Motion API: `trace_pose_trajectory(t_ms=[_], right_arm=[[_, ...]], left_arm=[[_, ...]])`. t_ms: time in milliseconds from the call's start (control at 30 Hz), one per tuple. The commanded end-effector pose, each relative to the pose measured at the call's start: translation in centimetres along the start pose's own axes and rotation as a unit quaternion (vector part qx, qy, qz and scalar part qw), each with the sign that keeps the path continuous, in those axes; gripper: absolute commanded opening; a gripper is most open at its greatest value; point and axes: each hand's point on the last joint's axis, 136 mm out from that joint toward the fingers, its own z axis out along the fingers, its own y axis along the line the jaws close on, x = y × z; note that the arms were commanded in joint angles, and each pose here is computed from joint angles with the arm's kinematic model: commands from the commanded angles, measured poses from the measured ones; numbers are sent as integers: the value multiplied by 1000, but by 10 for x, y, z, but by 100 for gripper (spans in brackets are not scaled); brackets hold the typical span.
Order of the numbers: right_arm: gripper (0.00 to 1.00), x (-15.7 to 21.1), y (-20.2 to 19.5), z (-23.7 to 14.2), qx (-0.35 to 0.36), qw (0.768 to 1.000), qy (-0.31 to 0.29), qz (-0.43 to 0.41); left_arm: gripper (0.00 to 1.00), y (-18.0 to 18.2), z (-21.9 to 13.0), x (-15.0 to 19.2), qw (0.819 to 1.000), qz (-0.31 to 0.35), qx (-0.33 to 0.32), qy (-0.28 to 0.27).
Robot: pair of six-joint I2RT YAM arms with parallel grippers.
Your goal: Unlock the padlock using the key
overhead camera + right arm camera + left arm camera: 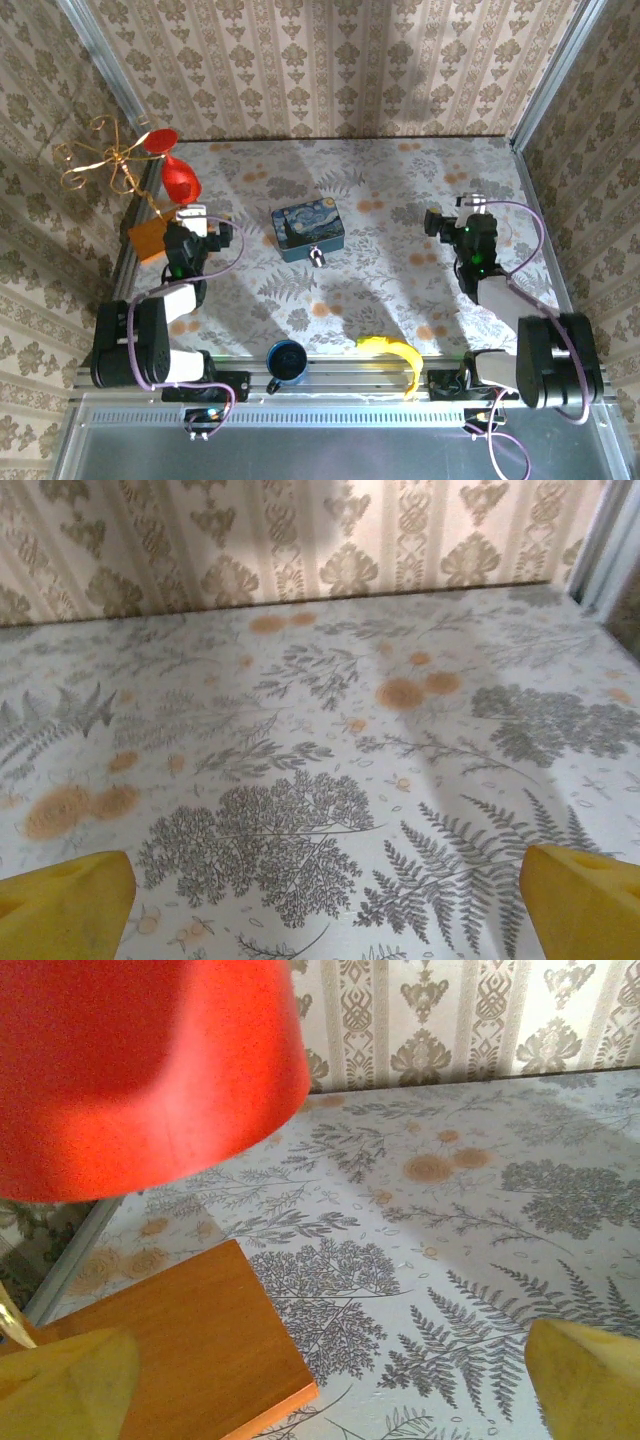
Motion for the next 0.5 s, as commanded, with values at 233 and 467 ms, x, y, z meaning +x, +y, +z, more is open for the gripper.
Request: trace_pose_trajectory(t_ms=[233, 467], right_arm=[[100, 35, -31, -68, 167, 972, 121, 111], [100, 64, -16, -124, 210, 946, 211, 128]], left_arm=[[100, -26, -28, -32, 999, -40, 19, -29], [100, -63, -44, -43, 992, -105, 66, -38]])
